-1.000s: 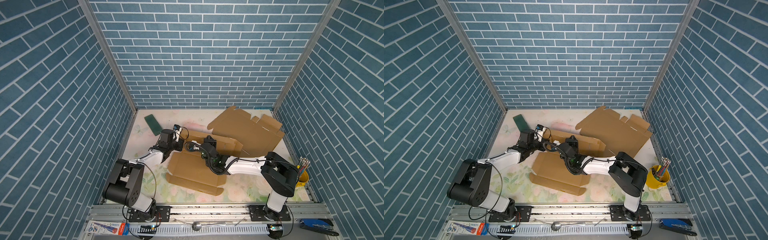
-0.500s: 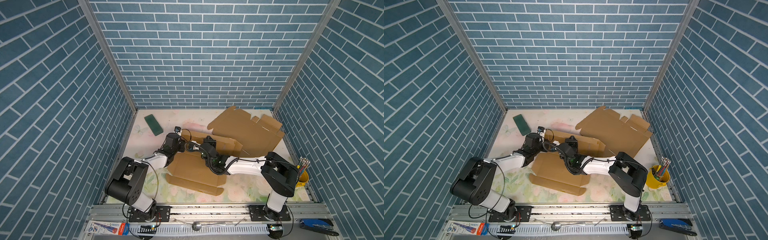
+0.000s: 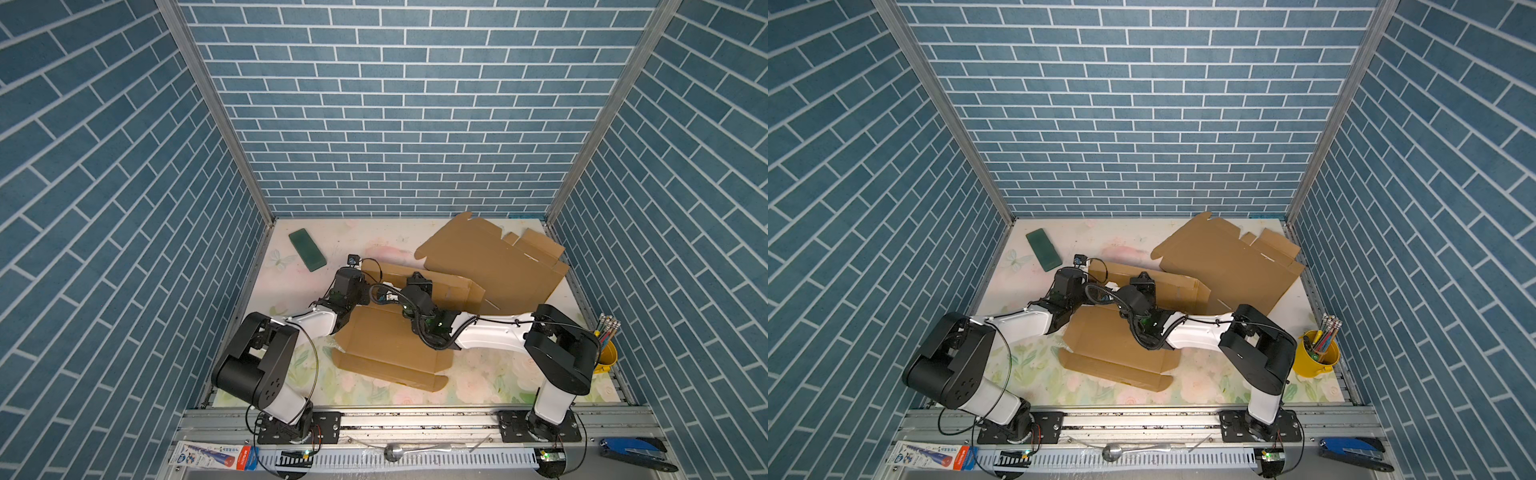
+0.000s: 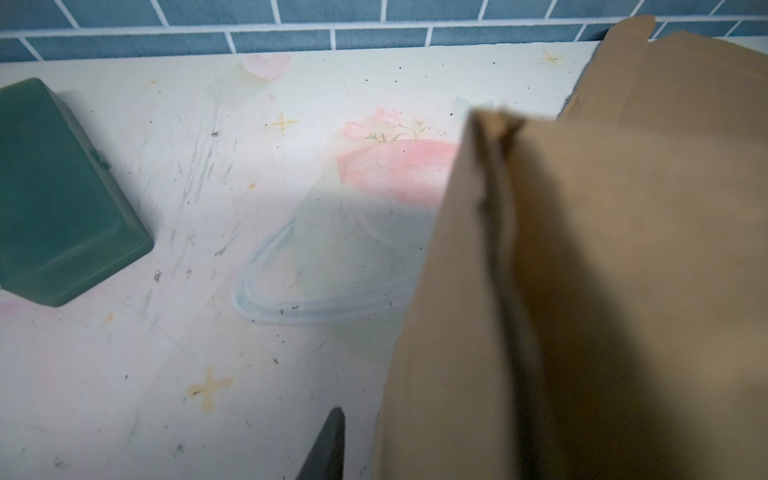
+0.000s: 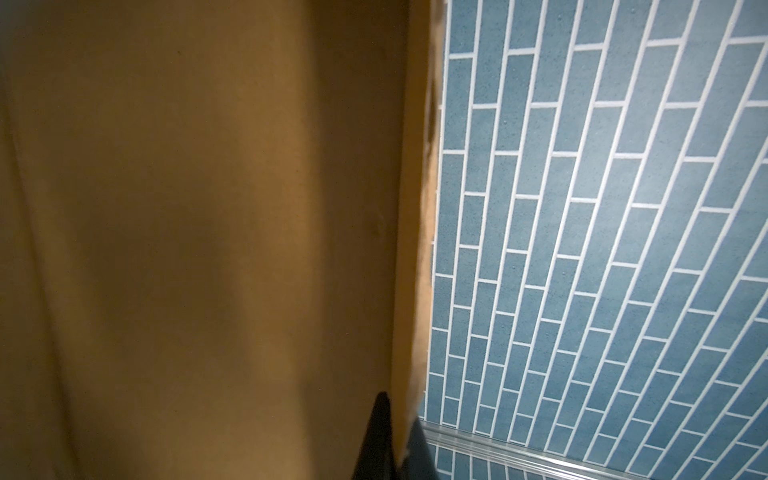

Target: Fold the paper box

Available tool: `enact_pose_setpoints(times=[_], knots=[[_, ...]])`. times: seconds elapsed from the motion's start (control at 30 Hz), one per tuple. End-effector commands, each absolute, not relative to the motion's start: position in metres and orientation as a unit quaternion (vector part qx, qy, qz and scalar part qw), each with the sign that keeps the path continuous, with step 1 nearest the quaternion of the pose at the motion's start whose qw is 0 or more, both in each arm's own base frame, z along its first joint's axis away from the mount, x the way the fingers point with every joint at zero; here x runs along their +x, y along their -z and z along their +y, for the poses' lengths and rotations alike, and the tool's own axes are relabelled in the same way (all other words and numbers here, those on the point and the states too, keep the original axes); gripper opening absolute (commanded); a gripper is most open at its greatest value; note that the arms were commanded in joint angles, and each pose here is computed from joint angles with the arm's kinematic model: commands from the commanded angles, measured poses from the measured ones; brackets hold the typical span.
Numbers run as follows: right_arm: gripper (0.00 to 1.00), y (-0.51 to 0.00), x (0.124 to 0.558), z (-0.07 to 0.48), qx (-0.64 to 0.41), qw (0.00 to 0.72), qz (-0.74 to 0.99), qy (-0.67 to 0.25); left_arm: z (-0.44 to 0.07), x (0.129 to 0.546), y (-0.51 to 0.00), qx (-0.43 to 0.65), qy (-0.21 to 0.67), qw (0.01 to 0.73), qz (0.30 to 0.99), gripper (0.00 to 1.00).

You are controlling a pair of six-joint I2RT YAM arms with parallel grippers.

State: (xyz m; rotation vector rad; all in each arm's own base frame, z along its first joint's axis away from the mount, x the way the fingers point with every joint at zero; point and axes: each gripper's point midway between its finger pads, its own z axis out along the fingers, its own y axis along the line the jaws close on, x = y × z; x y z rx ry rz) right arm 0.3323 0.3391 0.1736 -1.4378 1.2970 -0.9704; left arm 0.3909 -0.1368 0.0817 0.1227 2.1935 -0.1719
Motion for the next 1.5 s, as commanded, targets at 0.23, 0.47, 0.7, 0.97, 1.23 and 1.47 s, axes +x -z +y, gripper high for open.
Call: enact_pose_setpoints(times=[0.23, 0.47, 0.7, 0.97, 1.23, 1.47], knots=[[0.00, -0.190, 0.331, 0.344, -0.576, 0.486, 0.533, 0.383, -0.132, 0.375, -0.046, 0.033, 0.075, 0.406, 0.910, 0.32], [0.00, -0.190, 0.330, 0.343, -0.577, 0.486, 0.535, 0.381, -0.128, 0.369, -0.036, 0.021, 0.070, 0.396, 0.916, 0.39], [0.00, -0.190, 0.331, 0.343, -0.578, 0.485, 0.534, 0.381, -0.127, 0.356, -0.037, 0.012, 0.087, 0.391, 0.916, 0.47], [0.00, -0.193, 0.331, 0.340, -0.577, 0.483, 0.535, 0.384, -0.122, 0.347, -0.036, -0.012, 0.110, 0.390, 0.914, 0.54], [0.00, -0.184, 0.329, 0.339, -0.586, 0.472, 0.533, 0.388, -0.111, 0.347, -0.046, -0.035, 0.133, 0.402, 0.905, 0.56], [0.00, -0.183, 0.329, 0.341, -0.586, 0.472, 0.534, 0.386, -0.119, 0.356, -0.031, -0.048, 0.154, 0.391, 0.906, 0.56]])
